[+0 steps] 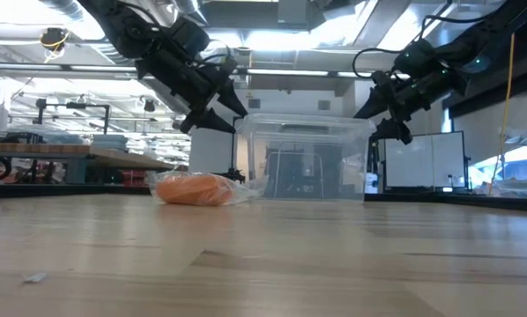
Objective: Roll bandage
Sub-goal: Open the transparent bin
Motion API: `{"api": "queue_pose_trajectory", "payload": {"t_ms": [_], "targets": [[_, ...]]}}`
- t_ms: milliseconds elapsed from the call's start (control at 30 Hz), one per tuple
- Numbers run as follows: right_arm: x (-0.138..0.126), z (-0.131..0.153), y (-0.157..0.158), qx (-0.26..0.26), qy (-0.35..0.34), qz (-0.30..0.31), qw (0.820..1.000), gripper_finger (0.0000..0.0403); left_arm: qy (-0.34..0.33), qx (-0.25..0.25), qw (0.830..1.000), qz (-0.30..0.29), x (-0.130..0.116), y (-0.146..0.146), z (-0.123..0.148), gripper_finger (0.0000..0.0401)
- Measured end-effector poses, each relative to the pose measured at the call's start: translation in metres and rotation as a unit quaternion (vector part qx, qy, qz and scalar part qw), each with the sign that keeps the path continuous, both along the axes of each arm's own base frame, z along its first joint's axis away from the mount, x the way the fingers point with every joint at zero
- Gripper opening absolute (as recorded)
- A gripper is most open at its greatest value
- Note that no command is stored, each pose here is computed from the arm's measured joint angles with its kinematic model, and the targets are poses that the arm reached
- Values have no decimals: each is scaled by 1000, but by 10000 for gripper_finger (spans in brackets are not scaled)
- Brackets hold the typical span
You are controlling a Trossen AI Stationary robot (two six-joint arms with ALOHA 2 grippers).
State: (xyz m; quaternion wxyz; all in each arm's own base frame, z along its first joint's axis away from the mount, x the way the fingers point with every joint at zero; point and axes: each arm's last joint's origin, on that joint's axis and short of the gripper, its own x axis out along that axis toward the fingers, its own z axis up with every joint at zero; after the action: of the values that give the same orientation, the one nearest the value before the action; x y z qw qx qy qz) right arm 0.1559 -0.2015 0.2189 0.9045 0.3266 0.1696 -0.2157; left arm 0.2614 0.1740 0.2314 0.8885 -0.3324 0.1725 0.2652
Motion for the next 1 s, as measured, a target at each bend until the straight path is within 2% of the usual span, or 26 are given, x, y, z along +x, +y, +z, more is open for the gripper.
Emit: {"api": "queue_pose_trajectory", "payload": {"t_ms": [333, 800, 1000], "targets": [[0, 0, 0, 1, 0, 0, 1000, 275, -25, -10, 1000, -5, 15, 0, -11, 224], [0, 1, 1, 9, -11, 16, 1000, 275, -37, -2, 999, -11, 18, -1, -10, 224], [-3, 11, 5, -1, -25, 13, 1000, 275, -39, -7, 999, -15, 18, -2, -9, 224]]}}
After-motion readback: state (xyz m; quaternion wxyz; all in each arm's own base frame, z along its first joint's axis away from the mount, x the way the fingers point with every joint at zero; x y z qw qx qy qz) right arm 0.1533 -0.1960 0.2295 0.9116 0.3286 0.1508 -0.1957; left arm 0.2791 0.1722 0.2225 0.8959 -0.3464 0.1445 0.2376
